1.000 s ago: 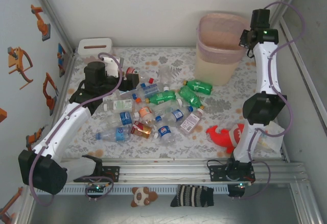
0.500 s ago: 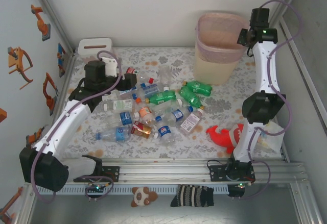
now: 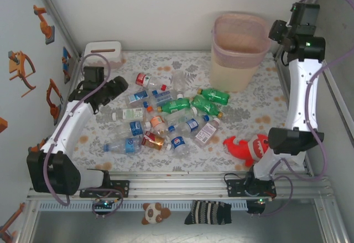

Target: Put the plastic bottles in the bin

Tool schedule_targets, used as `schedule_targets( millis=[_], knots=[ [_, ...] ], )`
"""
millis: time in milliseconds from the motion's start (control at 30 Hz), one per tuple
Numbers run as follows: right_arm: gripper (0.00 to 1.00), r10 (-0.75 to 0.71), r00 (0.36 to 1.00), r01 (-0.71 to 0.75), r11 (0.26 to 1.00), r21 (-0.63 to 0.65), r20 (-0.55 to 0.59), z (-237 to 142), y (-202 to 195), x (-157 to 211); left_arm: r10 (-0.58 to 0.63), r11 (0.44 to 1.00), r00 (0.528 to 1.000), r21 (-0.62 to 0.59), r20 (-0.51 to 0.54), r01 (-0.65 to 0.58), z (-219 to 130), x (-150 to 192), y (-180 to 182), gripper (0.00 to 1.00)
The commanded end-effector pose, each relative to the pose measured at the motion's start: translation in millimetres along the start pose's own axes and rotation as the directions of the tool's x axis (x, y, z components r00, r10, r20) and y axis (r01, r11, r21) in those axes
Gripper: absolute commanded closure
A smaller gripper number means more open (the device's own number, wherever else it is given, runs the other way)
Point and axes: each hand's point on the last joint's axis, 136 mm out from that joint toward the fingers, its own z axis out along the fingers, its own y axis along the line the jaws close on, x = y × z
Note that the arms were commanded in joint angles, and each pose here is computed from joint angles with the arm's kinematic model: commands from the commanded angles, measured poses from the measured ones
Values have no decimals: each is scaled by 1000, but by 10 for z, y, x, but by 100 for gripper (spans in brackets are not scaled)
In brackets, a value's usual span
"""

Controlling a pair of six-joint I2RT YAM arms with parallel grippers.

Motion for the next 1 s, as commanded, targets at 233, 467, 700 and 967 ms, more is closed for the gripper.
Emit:
schedule_targets(
  millis=[233,467,700,967],
  knots=[
    [42,64,998,-65,995,-70,-15,-203,78,202,-598,792,797,-215,-86,572,337,327,835,28],
    [42,68,997,-71,994,-77,-45,-217,88,367,-738,664,666,-297,-111,686,544,508,1064,30],
    [42,72,996,-76,994,-79,-50,-239,88,415,-797,594,587,-357,-142,721,733,662,1181,30],
    [42,74,996,-77,994,-79,-45,-279,79,414,-830,550,532,-414,-169,726,912,832,1277,29]
  ],
)
